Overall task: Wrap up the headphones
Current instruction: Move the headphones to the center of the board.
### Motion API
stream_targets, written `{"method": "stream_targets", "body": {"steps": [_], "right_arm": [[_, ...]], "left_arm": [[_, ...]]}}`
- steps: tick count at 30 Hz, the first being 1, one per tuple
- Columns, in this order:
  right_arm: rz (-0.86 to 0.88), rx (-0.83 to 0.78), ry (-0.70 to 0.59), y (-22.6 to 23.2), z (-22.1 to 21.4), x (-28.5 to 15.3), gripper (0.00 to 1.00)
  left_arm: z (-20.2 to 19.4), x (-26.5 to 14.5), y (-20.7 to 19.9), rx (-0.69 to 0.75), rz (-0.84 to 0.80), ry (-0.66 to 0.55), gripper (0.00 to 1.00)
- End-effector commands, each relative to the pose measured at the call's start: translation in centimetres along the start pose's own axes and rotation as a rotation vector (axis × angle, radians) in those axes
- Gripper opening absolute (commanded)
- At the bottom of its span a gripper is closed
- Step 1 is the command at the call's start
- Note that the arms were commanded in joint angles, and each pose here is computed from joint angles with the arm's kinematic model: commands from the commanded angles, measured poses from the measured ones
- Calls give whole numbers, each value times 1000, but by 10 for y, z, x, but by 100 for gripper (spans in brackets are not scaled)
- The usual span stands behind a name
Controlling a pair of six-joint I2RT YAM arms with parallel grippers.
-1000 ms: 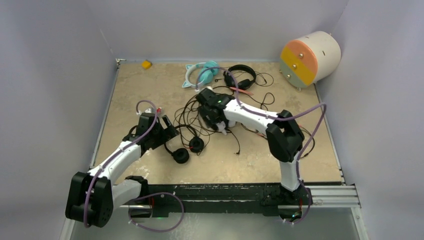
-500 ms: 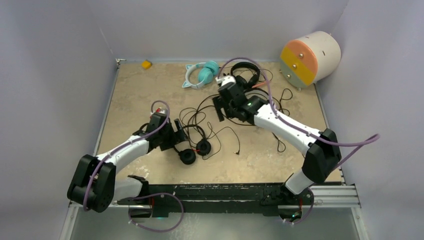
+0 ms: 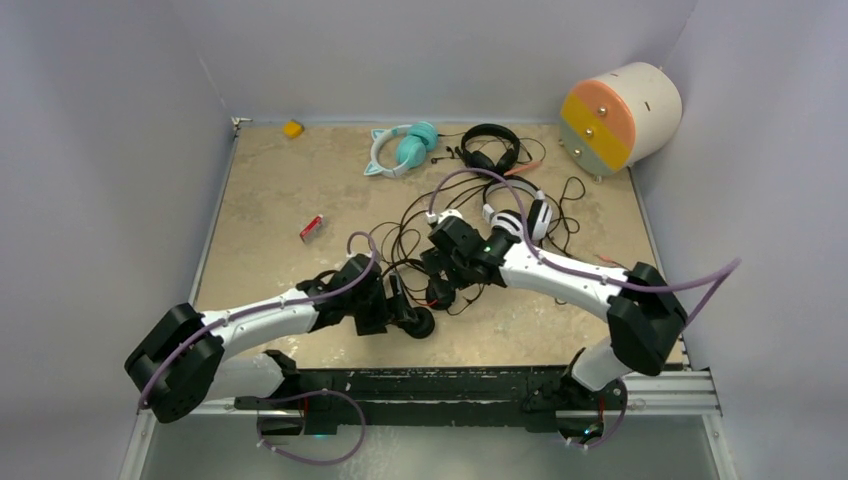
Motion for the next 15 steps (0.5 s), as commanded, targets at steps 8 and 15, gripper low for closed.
{"method": "stream_targets", "body": {"steps": [8, 15], "right_arm": [[-7, 216, -160, -30, -19, -48, 99], [23, 243, -172, -32, -25, -54, 99]], "left_arm": [[47, -32, 14, 242, 93, -108, 86], [90, -34, 21, 278, 57, -296, 83]]}}
Point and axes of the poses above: each gripper's point midway between its finger pads, its own x axis out along the fingers, its own y axis along the line the jaws close on, z = x × y, the point moved 3 cm from there along -x, back along the fingers, and after that the axes turned 6 degrees about x, right-handed, at the moved point
